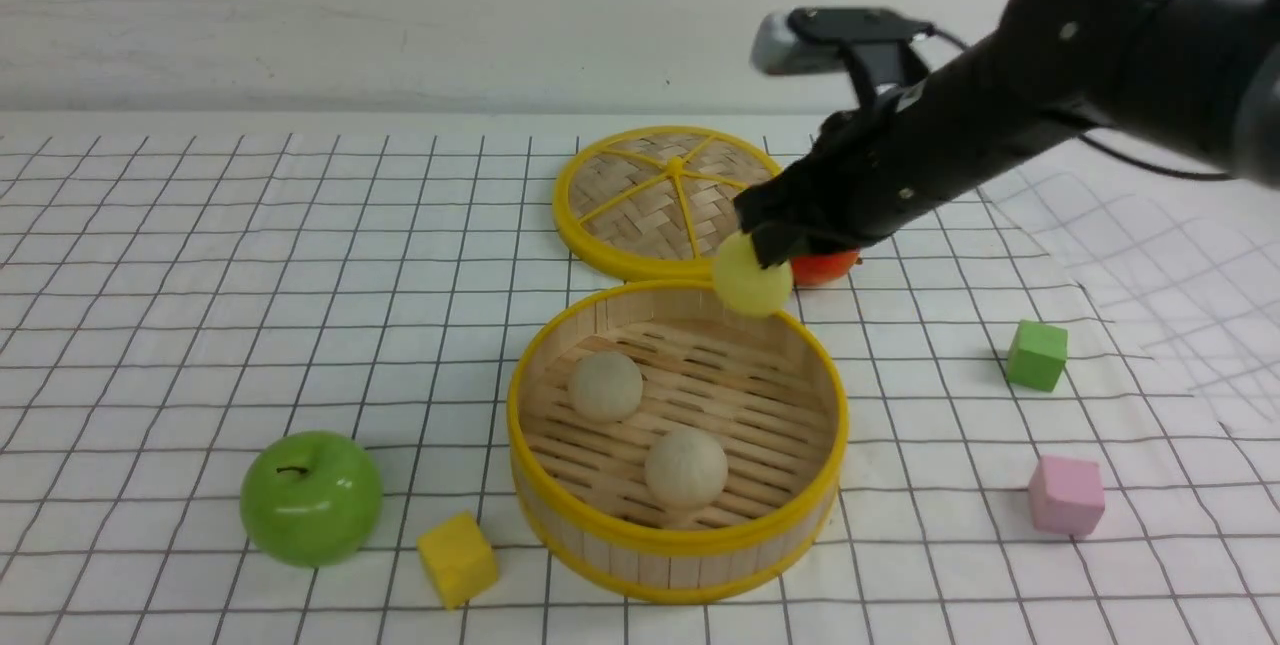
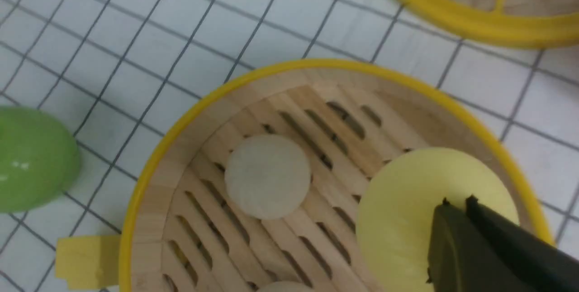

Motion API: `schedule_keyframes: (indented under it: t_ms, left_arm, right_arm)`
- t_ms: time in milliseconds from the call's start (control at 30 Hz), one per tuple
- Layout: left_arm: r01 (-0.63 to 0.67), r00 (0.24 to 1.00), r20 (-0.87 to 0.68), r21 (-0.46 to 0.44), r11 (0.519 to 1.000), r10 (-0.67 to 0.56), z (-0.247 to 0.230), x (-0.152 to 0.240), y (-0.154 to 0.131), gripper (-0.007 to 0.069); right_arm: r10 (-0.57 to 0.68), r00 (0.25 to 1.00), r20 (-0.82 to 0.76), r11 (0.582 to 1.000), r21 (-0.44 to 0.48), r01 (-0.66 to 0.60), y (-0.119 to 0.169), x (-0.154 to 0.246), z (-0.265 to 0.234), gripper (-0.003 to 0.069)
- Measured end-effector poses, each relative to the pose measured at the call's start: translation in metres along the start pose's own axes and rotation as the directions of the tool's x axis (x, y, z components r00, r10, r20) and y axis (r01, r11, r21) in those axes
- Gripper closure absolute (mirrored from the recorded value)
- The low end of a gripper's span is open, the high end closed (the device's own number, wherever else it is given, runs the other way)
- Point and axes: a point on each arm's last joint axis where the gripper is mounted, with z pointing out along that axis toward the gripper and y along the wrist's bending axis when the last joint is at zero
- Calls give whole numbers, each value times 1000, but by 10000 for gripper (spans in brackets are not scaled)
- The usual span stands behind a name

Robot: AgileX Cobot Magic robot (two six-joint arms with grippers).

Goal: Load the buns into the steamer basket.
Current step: Use the right arm to put the steamed stuffed bun into the steamer

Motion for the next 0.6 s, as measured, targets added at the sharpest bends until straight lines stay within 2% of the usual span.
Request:
schedule_keyframes:
  t_ms: [133,300,333,433,467,600]
  left_arm:
    - [0,1000,0,0,1000,0,0,0,0,536]
    - [0,1000,0,0,1000,0,0,0,0,536]
    - [0,1000,0,0,1000,0,0,0,0,536]
    - [0,1000,0,0,1000,0,0,0,0,536]
    - [0,1000,0,0,1000,0,0,0,0,536]
    - [0,1000,0,0,1000,0,0,0,0,536]
  right_arm:
    - [-4,997,-82,1000,-5,4,0,16,43,655]
    - [20,994,-108,1000,11,-19,-6,26,66,568]
    - [19,995,-102,1000,12,-18,-6,25,65,542]
    - [0,998,-70,1000,12,0,-1,16,47,399]
    - [-1,998,-68,1000,11,1,0,16,46,392]
    - [-68,998,2,998,13,68,16,-1,-9,284]
